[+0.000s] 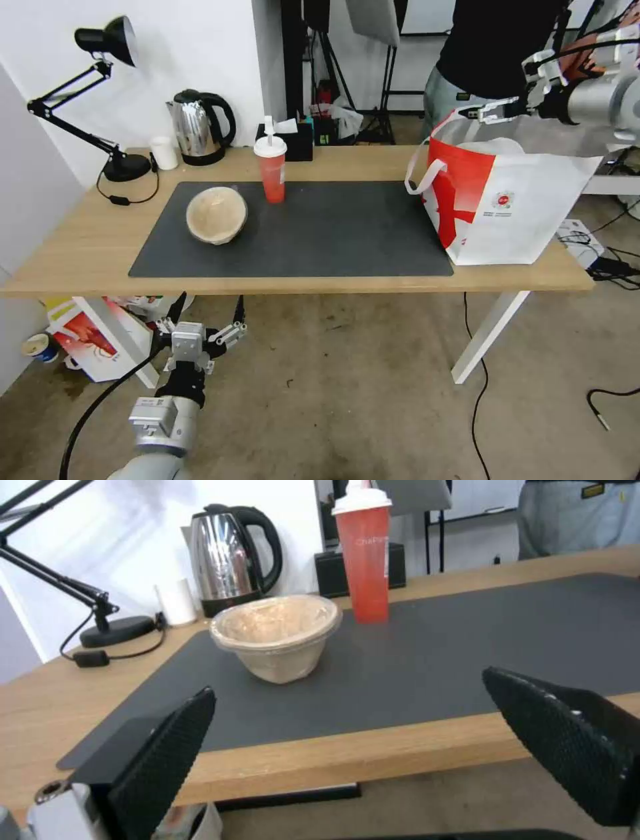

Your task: Pick up the trash from the table and place it into the takeout bag.

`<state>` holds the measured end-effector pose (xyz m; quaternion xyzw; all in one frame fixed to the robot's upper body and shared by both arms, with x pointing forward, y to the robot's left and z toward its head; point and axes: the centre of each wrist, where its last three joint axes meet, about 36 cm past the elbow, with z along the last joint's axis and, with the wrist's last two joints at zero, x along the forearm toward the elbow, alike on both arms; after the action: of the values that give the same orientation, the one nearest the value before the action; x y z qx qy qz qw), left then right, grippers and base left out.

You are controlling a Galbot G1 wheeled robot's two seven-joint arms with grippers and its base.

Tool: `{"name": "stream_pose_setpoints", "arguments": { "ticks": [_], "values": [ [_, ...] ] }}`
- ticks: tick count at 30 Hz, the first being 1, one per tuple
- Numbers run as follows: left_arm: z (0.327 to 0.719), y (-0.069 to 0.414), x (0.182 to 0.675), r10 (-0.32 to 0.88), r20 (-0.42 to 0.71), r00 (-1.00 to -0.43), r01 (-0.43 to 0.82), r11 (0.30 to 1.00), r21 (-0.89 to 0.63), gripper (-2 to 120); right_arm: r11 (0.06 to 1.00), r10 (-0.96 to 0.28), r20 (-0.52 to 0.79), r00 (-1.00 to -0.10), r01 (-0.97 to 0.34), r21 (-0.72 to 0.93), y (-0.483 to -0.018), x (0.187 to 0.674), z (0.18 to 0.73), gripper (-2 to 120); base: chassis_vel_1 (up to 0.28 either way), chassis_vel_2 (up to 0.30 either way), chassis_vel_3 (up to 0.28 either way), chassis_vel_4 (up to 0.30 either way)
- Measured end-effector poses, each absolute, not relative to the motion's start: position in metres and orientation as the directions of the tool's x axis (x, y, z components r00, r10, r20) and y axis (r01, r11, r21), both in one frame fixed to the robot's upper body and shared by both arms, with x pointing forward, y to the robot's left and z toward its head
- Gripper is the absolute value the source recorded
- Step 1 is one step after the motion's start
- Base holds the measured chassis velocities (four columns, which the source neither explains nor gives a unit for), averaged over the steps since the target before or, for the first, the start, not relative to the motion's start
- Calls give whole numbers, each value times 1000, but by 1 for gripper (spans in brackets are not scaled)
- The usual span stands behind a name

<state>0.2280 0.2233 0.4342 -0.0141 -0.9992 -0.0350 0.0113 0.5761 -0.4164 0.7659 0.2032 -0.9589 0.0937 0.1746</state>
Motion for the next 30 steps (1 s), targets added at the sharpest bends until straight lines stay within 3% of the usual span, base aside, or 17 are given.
{"name": "stream_pose_setpoints", "arguments": {
  "ticks": [4,6,13,18,21,30],
  "values": [
    [434,223,228,27,24,-999,29,997,70,100,885,-422,253,-870,-456,-91,-416,566,749,100,0,0,0,0],
    [434,223,228,27,24,-999,29,997,70,100,874,-472,74,-879,-477,-95,-410,556,735,100,0,0,0,0],
    [434,223,228,27,24,-999,29,997,70,100,894,-444,-123,-887,-430,-124,-388,526,739,100,0,0,0,0],
    [434,223,228,27,24,-999,29,997,70,100,907,-403,-298,-865,-334,-258,-365,511,751,100,0,0,0,0],
    [434,223,228,27,24,-999,29,997,70,100,912,-377,-331,-865,-284,-296,-343,495,755,100,0,0,0,0],
    [434,223,228,27,24,-999,29,997,70,100,959,-282,-400,-872,-249,-132,-260,432,712,100,0,0,0,0]
  ]
}}
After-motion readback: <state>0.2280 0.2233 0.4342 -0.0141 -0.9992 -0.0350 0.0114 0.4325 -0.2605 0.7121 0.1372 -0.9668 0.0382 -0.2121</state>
